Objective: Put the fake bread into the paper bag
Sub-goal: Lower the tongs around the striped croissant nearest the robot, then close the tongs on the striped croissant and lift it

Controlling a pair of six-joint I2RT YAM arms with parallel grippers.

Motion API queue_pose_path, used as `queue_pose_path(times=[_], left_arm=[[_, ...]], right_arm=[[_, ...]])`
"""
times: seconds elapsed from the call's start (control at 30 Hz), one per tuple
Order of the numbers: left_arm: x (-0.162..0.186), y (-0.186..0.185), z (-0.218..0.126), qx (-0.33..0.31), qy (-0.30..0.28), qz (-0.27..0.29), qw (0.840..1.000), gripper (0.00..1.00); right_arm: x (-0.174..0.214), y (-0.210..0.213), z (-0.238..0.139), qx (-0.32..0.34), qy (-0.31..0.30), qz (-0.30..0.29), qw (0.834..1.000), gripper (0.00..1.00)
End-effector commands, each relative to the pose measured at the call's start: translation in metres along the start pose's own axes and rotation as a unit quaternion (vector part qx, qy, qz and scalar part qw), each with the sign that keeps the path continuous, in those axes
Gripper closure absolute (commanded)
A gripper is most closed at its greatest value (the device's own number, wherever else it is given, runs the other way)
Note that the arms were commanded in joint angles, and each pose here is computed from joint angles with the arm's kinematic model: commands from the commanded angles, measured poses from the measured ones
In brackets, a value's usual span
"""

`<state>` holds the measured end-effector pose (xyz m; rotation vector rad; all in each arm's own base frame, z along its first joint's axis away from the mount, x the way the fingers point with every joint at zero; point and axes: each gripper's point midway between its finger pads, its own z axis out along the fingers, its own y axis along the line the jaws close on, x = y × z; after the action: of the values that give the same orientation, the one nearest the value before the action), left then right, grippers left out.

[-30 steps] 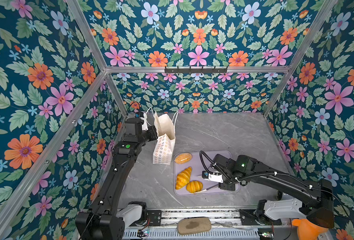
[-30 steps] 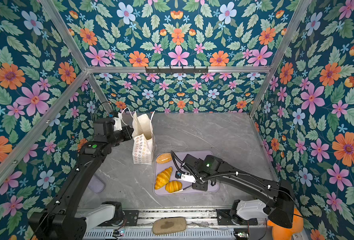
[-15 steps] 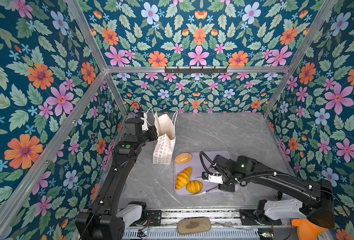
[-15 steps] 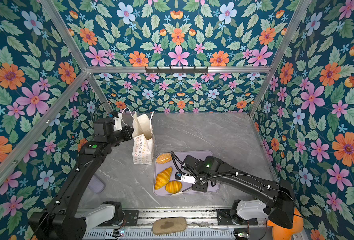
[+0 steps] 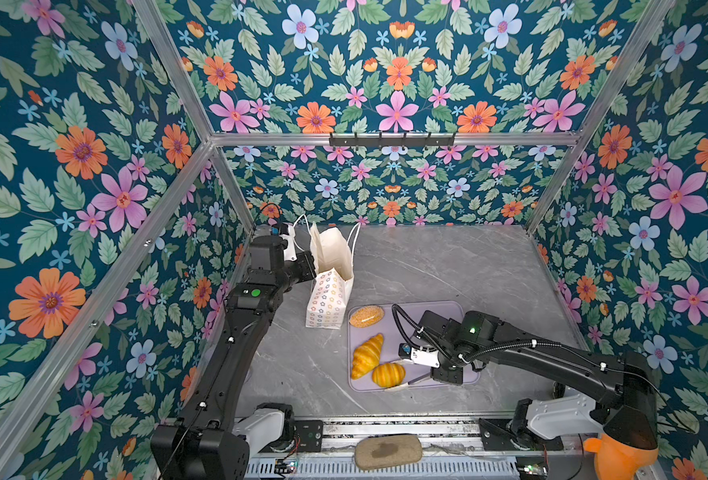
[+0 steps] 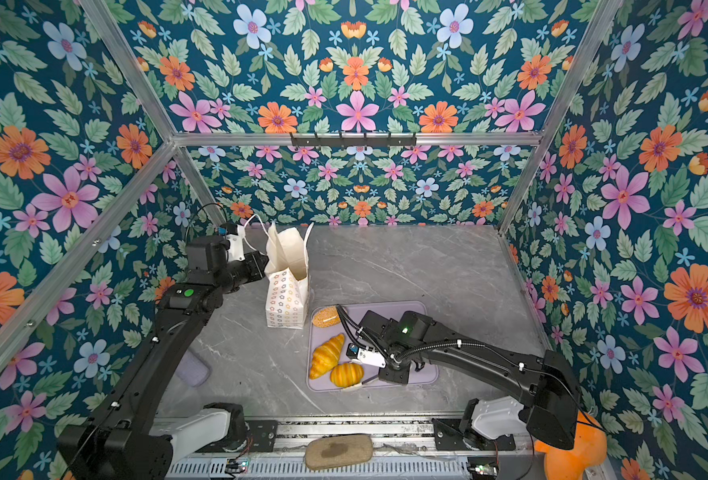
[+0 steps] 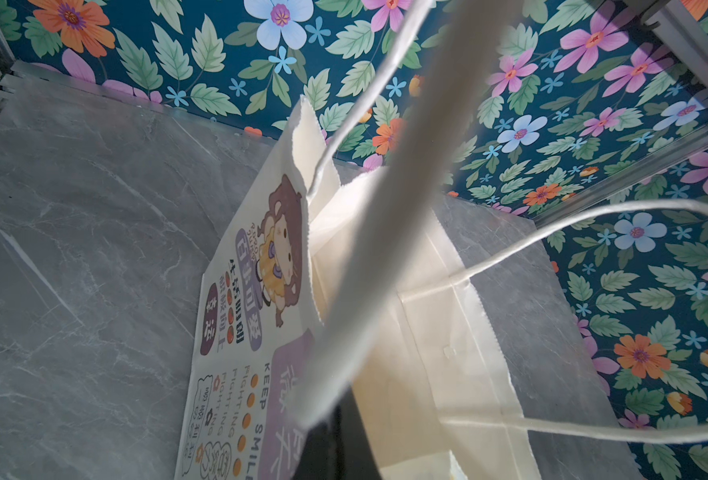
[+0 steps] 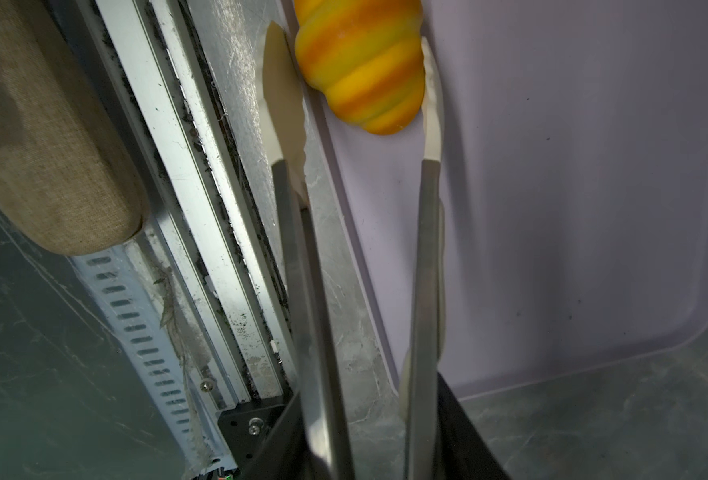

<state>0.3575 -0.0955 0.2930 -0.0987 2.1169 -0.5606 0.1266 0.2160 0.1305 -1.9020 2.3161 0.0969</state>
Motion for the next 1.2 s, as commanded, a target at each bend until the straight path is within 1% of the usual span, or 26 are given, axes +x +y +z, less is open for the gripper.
queue_pose_path(times=[0.0, 0.2, 0.33, 0.67, 0.87, 1.1, 1.17], left_arm=[[-0.005, -0.003, -0.002, 0.005, -0.008, 0.005, 1.0, 1.0], [-0.004, -0.002, 0.0, 0.005, -0.004, 0.004, 1.0, 1.0], [-0.003, -0.003, 0.002, 0.008, -0.001, 0.003, 1.0, 1.0], [-0.005, -0.004, 0.002, 0.01, -0.003, 0.003, 1.0, 1.0], [-0.002, -0.004, 0.005, 0.012, 0.006, 0.001, 1.0, 1.0], [-0.008, -0.008, 0.001, 0.018, -0.006, 0.002, 1.0, 1.0], [-0.008, -0.008, 0.002, 0.019, -0.005, 0.0, 1.0, 1.0]], right_arm=[[-0.005, 0.0, -0.005, 0.003, -0.017, 0.005, 1.0, 0.61], [-0.008, 0.003, -0.016, -0.002, -0.041, 0.007, 0.999, 0.62], [-0.008, 0.003, -0.017, -0.003, -0.042, 0.006, 0.999, 0.61], [-0.006, -0.002, -0.005, -0.003, -0.022, 0.016, 1.0, 0.61], [-0.004, -0.003, -0.001, -0.009, -0.013, 0.024, 1.0, 0.61], [-0.002, -0.007, 0.003, -0.009, -0.005, 0.031, 0.999, 0.61], [-0.002, -0.007, 0.003, -0.012, -0.002, 0.035, 0.999, 0.62]])
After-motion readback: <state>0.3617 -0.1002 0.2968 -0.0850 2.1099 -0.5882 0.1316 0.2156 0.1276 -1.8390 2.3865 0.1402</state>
